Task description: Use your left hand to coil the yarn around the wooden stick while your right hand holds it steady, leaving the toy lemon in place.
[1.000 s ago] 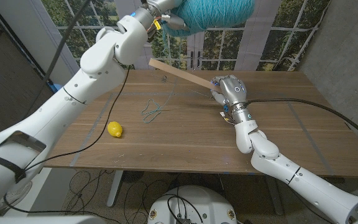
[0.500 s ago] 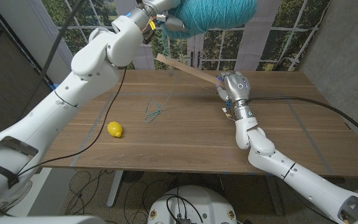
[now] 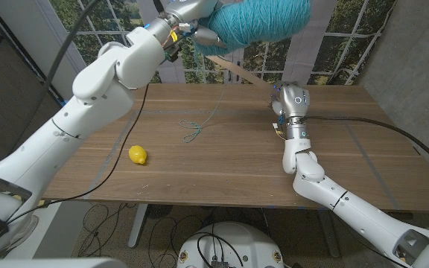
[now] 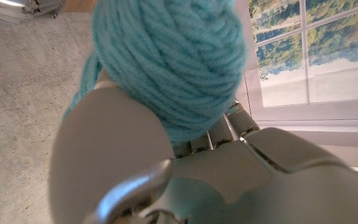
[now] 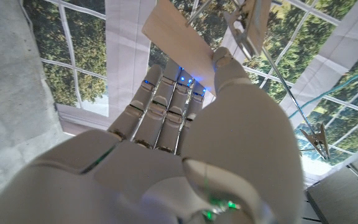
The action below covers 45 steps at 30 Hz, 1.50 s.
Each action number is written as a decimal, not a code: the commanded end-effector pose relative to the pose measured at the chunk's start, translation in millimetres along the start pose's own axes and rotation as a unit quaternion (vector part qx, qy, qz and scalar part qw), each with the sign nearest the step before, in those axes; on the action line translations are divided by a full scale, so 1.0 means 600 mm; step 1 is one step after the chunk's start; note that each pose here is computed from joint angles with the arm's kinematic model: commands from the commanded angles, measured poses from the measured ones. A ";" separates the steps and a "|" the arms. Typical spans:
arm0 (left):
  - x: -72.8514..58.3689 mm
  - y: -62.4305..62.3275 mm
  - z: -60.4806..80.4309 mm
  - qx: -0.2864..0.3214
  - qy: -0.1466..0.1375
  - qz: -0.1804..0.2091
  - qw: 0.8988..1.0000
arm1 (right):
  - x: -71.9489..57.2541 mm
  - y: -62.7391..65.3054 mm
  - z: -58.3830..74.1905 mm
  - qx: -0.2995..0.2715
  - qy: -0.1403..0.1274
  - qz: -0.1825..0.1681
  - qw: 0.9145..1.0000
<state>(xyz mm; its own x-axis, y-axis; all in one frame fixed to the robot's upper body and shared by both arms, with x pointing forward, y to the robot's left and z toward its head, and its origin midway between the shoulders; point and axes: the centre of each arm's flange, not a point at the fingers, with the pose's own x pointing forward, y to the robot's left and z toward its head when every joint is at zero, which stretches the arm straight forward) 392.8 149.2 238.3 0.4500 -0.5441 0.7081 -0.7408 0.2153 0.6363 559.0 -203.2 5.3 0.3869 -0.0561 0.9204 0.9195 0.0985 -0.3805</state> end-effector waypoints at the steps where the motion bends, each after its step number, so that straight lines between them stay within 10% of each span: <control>1: -0.040 -0.029 -0.011 -0.046 0.010 -0.012 0.999 | 0.003 -0.009 -0.029 -0.005 0.058 -0.042 0.997; 25: -0.061 -0.107 -0.057 -0.144 0.042 -0.117 0.982 | -0.004 -0.028 -0.072 -0.001 0.103 -0.090 0.991; 45: -0.060 -0.118 -0.089 -0.173 0.053 -0.226 0.957 | -0.011 -0.029 -0.101 -0.001 0.140 -0.154 0.978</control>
<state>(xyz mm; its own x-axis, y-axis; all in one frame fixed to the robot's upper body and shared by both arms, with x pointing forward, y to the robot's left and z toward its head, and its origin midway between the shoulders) 448.2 190.2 186.3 0.6984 -0.5618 0.4434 -0.3454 0.2780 0.8963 544.7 -253.3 4.2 0.1583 -0.2844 0.9456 0.9873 0.0611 -0.1469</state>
